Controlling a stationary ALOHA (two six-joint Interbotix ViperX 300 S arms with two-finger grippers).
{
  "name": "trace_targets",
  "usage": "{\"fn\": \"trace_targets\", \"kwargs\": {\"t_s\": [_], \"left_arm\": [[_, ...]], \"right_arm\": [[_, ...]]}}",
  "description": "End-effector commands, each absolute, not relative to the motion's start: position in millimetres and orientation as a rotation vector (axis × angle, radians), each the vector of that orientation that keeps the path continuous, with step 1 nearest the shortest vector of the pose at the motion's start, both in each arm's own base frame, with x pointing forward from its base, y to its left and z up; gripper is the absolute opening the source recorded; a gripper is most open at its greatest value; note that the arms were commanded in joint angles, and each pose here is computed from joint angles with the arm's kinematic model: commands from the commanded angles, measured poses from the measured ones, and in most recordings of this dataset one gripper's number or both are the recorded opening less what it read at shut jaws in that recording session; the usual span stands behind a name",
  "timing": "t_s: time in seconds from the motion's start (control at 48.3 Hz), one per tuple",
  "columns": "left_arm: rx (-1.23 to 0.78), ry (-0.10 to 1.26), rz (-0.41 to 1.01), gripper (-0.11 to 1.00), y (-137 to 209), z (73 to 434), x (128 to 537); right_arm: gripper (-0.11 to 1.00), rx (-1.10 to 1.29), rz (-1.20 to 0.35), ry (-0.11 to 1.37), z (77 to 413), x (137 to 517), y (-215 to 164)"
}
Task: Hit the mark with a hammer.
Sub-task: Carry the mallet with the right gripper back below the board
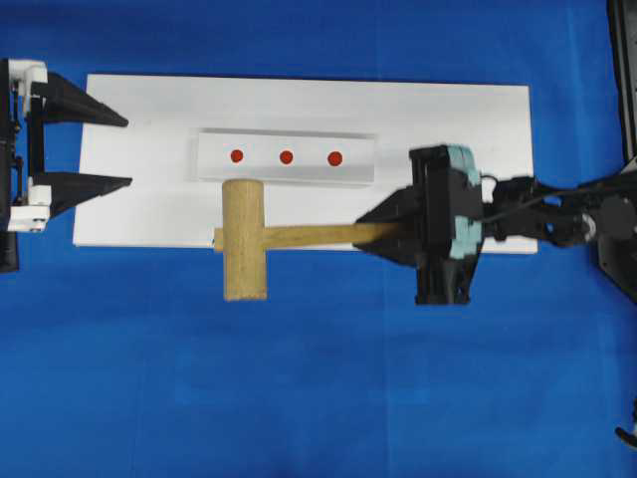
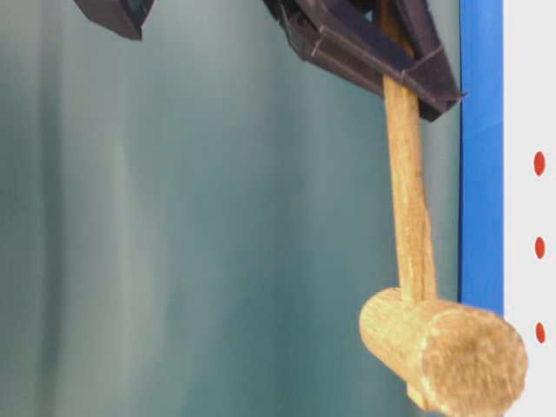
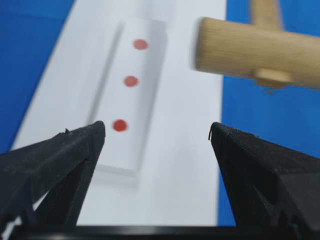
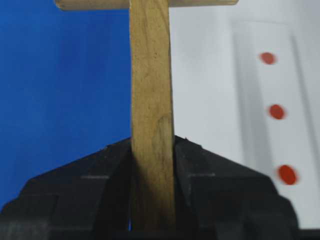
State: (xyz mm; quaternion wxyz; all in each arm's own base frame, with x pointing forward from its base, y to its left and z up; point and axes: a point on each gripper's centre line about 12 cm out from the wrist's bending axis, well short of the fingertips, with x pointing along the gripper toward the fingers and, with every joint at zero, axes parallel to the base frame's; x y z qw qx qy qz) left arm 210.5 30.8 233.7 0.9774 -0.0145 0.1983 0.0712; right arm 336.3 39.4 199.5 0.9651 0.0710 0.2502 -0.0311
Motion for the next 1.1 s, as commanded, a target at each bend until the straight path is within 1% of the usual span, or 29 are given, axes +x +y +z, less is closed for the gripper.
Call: {"fn": "trace_targets", "kwargs": {"t_s": [0.0,0.207,0.414,0.808,1.077], "left_arm": [[-0.009,0.384,0.157,0.82,35,237,212],[-0.005,0.383,0.167,0.82,37,237,211],[-0.006,0.385,0.167,0.82,37,235,209],[-0.007,0.391,0.167,0.82,36,231,207],[-0.008,0.388,0.167,0.82,36,230,206]], "right_arm": [[0.09,0.181,-0.059,0.468,209,341,55],[0.09,0.264,-0.075,0.504,193,348,88],[0.09,0.250,-0.073,0.502,185,365,112],[0.09,0.230,-0.072,0.536,162,400,130],[0.09,0.207,-0.093,0.575,140,404,130]]}}
